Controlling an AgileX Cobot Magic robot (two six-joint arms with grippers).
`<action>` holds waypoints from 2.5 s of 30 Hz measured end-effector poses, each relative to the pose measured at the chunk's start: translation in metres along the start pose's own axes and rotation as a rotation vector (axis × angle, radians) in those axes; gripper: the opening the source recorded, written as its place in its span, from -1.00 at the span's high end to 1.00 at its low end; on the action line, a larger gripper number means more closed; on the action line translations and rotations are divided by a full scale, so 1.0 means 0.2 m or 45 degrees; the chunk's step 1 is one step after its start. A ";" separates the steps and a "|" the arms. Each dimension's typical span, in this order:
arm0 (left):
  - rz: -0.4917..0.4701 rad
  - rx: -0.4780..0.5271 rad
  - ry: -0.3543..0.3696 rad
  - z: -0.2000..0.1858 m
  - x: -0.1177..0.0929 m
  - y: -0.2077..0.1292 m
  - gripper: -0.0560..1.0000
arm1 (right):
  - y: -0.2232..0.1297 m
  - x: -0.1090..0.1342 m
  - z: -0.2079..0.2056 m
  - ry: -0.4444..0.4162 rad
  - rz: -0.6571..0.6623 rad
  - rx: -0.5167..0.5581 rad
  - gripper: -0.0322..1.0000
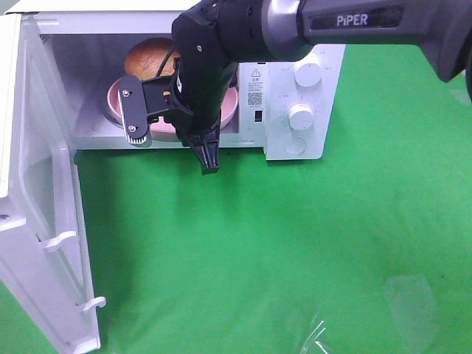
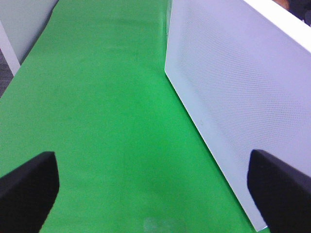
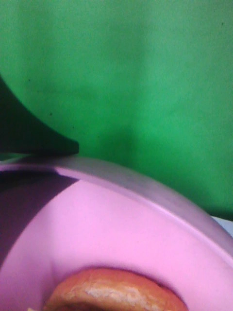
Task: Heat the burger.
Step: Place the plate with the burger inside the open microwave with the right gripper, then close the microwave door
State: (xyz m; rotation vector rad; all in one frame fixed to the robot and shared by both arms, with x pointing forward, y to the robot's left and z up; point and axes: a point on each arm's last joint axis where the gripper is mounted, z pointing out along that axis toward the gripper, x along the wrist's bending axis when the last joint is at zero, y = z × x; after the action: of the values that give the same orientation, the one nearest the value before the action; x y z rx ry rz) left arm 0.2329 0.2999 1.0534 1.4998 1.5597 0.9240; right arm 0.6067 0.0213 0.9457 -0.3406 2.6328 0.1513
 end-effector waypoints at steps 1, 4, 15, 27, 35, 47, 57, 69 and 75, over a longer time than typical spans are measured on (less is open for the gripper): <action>0.000 0.000 0.000 0.00 0.00 0.00 -0.95 | 0.00 0.00 0.00 0.000 0.000 0.000 0.87; 0.000 0.000 0.000 0.00 0.00 0.00 -0.95 | 0.01 -0.05 0.01 -0.031 0.023 0.010 0.87; 0.000 0.000 0.000 0.00 0.00 0.00 -0.95 | 0.01 -0.13 0.09 -0.081 0.079 0.010 0.87; 0.002 0.000 0.003 0.00 0.00 0.00 -0.95 | 0.03 -0.14 0.15 -0.113 0.073 -0.015 0.87; 0.007 0.000 0.012 0.00 0.00 0.00 -0.95 | 0.04 -0.13 0.17 -0.120 0.068 -0.022 0.87; 0.007 0.000 0.012 0.00 0.00 0.00 -0.95 | 0.04 -0.14 0.17 -0.143 0.091 -0.027 0.68; 0.007 0.000 0.012 0.00 0.00 0.00 -0.95 | 0.05 -0.17 0.15 -0.204 0.104 -0.063 0.13; 0.007 0.000 0.012 0.00 0.00 0.00 -0.95 | 0.01 -0.10 0.11 -0.172 0.089 -0.061 -0.11; 0.007 0.000 0.012 0.00 0.00 0.00 -0.95 | -0.01 -0.07 0.06 -0.163 0.083 -0.063 -0.26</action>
State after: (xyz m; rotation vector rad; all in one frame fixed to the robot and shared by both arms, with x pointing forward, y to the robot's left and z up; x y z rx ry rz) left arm 0.2328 0.3008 1.0534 1.5021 1.5629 0.9357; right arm 0.6239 0.0239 0.9411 -0.2531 2.5182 0.2516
